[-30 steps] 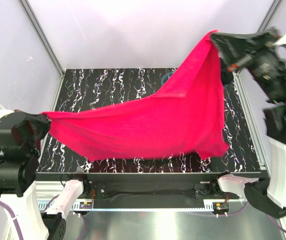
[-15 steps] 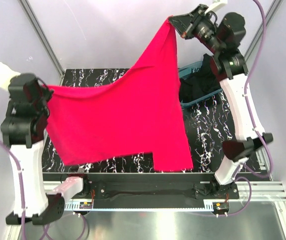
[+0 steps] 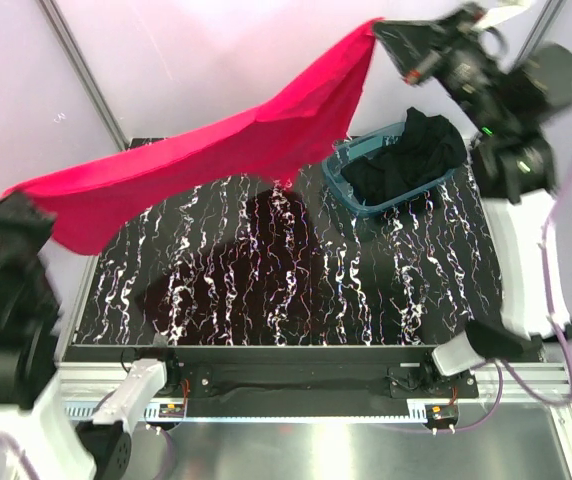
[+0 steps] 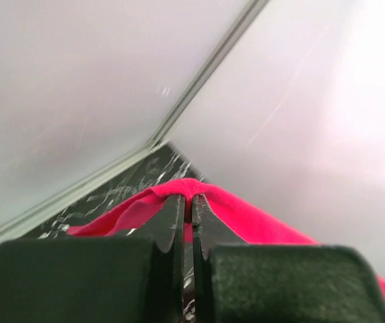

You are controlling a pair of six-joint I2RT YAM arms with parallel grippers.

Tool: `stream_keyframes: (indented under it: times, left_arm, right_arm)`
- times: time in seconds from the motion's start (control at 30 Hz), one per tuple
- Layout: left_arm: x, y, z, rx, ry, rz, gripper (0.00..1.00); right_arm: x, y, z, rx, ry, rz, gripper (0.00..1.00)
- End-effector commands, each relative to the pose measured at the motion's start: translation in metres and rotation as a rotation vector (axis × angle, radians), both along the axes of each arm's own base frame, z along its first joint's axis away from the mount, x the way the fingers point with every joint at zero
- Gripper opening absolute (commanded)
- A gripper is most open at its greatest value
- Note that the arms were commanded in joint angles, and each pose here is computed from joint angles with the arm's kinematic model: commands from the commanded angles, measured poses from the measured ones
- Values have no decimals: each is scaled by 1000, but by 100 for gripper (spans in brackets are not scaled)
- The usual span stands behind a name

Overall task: Fold and stack the t-shirts
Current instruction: Flatten the tshirt out, then fold the tshirt

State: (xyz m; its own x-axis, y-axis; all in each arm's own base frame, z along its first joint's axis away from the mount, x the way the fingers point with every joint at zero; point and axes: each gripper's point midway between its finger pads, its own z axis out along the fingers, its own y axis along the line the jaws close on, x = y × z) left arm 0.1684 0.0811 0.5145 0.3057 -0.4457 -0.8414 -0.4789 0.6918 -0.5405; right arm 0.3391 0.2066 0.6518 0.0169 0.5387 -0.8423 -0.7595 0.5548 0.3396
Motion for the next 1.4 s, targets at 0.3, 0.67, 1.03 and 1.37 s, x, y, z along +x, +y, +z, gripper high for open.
stream_keyframes:
  times: [0.3,0.67,1.03,1.37]
  left_arm:
    - [-128,-2,57,15,-297,-18,0]
    - [-35,5,-24,20,-105,26,0]
    - [119,35,-224,-36,311,240,0]
    - [239,85,-315,-119,526,238,0]
  right_arm:
    - [-182,-48,68,124,-197,93,0]
    - [-72,-4,14,158,-19,176,0]
    - [154,103,-208,18,321,214,0]
    - [280,145,-356,-44,461,185,0]
